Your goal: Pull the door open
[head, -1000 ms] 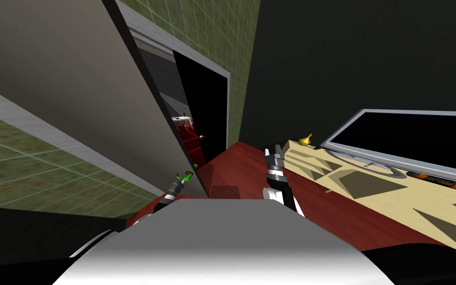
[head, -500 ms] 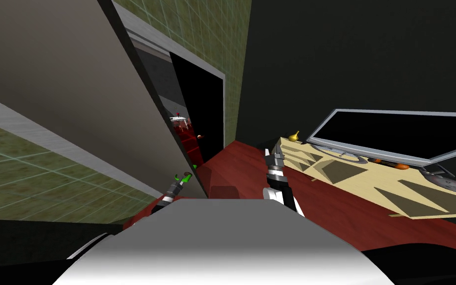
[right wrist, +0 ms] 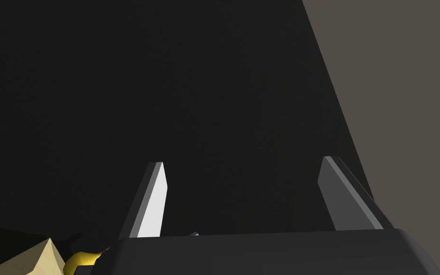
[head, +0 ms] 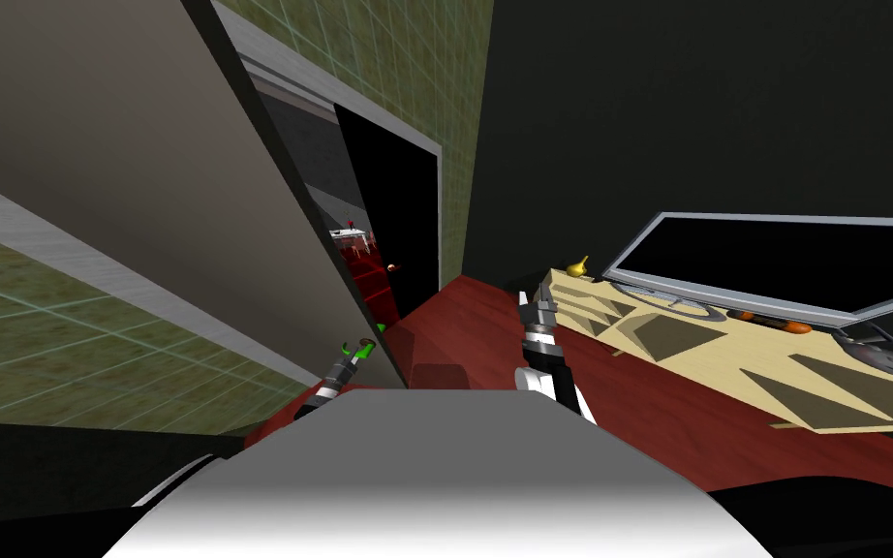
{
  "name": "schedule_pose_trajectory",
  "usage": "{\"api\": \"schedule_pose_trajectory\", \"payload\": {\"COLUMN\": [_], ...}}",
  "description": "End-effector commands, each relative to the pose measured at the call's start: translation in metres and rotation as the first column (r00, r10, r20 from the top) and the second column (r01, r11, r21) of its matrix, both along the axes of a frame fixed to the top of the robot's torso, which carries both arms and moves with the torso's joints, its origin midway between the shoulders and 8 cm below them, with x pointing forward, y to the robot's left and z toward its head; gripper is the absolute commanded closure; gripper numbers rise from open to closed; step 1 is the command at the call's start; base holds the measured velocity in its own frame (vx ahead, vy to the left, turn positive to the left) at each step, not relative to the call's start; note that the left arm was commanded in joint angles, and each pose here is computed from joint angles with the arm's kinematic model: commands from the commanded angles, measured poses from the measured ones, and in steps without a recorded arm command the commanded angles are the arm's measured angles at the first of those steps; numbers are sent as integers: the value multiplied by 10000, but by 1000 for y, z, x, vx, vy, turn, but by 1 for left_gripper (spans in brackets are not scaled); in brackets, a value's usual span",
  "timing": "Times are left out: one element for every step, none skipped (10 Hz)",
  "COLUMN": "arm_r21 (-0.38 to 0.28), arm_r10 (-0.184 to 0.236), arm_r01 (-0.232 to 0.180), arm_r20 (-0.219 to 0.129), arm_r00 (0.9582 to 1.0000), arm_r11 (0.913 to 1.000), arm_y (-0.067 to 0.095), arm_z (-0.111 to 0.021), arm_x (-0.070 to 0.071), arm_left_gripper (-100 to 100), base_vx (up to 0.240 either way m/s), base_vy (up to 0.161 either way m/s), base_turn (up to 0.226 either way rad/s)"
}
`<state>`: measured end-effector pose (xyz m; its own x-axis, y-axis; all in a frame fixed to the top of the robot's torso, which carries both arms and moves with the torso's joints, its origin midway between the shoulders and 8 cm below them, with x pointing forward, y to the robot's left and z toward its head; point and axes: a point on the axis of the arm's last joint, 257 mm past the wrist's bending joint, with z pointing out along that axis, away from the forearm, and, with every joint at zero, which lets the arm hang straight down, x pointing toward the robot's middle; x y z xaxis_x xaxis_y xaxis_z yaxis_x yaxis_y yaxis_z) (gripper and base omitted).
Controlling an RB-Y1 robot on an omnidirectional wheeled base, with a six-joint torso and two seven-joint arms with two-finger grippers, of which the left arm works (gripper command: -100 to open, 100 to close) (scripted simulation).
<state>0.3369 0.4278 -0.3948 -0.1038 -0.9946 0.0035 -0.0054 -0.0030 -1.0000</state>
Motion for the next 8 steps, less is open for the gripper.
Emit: {"api": "schedule_pose_trajectory", "payload": {"arm_r21": [29, 29, 29, 29, 29, 6, 6, 6], "arm_r10": [18, 18, 18, 18, 18, -46, -46, -46], "arm_r01": [-18, -18, -18, -18, -18, 46, 46, 46], "arm_r20": [44, 44, 44, 44, 44, 14, 14, 14], "arm_r00": [10000, 10000, 10000, 10000, 10000, 10000, 10000, 10000], "arm_r11": [10000, 10000, 10000, 10000, 10000, 10000, 10000, 10000], "arm_y": [2, 2, 2, 2, 2, 1, 1, 1], "arm_z": [2, 2, 2, 2, 2, 0, 0, 0], "arm_x": [1, 1, 1, 1, 1, -7, -7, -7], "arm_left_gripper": [100, 100, 100, 100, 100, 100, 100, 100], "base_vx": [-3, 0, 5, 0, -4, -5, 0, 0], "base_vy": [5, 0, -8, 0, 8, 9, 0, 0], "base_turn": [14, 0, -23, 0, 22, 26, 0, 0]}}
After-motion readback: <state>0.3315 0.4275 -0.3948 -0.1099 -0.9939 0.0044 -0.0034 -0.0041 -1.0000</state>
